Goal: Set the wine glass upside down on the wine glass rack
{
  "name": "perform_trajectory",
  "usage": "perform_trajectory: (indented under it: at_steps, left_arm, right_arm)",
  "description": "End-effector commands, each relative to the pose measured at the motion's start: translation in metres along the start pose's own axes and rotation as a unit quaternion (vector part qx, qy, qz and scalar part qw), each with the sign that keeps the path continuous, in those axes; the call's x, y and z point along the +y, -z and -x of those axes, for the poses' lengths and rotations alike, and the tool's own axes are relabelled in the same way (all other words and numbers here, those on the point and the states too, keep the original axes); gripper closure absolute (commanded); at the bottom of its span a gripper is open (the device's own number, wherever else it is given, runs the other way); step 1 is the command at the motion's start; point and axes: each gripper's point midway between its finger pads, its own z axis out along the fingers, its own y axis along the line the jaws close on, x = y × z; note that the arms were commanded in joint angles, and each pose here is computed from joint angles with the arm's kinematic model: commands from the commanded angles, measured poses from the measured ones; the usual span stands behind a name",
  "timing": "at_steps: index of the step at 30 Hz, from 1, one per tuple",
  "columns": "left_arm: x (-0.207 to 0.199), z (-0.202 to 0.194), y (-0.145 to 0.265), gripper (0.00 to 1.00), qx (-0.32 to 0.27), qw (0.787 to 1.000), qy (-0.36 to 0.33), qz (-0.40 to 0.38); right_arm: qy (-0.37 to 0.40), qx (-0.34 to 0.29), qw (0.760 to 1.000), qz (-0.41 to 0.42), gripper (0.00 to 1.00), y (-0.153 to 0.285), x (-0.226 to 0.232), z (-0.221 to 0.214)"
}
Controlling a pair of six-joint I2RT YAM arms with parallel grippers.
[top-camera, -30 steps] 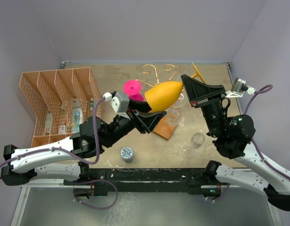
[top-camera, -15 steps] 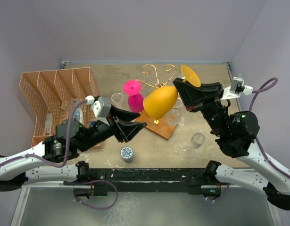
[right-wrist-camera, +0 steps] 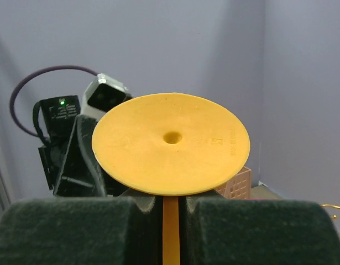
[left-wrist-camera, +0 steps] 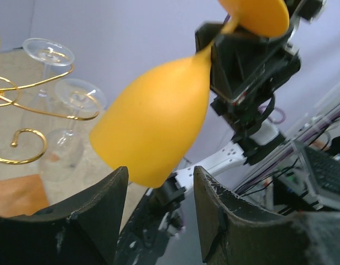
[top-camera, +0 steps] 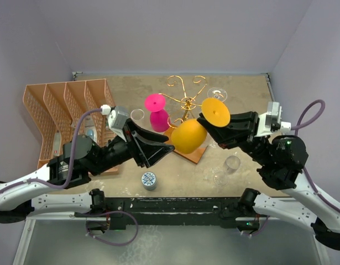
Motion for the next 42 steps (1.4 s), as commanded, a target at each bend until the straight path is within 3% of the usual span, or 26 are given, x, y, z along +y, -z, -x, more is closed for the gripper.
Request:
perform_trajectory:
  at_steps: [1, 7, 15, 19, 25, 32, 42]
  left_arm:
    - [-0.027, 0.049, -0.004, 0.52, -0.073, 0.990, 0.119, -0.026]
    - [-0.019, 0.069, -0.009, 0.52, -0.138, 0.962, 0.236, -0.007]
    - [-0.020, 0.087, -0.016, 0.56, -0.186, 0.945, 0.269, -0.015]
    - [-0.003, 0.088, -0.013, 0.58, -0.204, 0.942, 0.266, 0.025]
    - [0.016, 0.078, -0.008, 0.66, -0.202, 0.936, 0.281, 0.069]
    - [0.022, 0.060, -0.013, 0.65, -0.173, 0.930, 0.310, 0.092]
    - [0.012, 0.052, -0.020, 0.61, -0.154, 0.932, 0.322, 0.067]
  right_arm:
    - [0.033, -0.029, 0.997, 0.069, 1.00, 0.011, 0.026, 0.018]
    - [0.056, 0.006, 0.993, 0.105, 1.00, 0.010, 0.032, -0.006]
    - [0.088, 0.043, 0.987, 0.124, 1.00, 0.004, 0.030, -0.034]
    - [0.084, 0.073, 0.986, 0.125, 1.00, 0.004, 0.028, -0.048]
    - [0.089, 0.082, 0.985, 0.122, 1.00, 0.007, 0.026, -0.055]
    - [0.090, 0.089, 0.983, 0.135, 1.00, 0.002, 0.028, -0.061]
    - [0.101, 0.087, 0.983, 0.128, 1.00, -0.004, 0.023, -0.066]
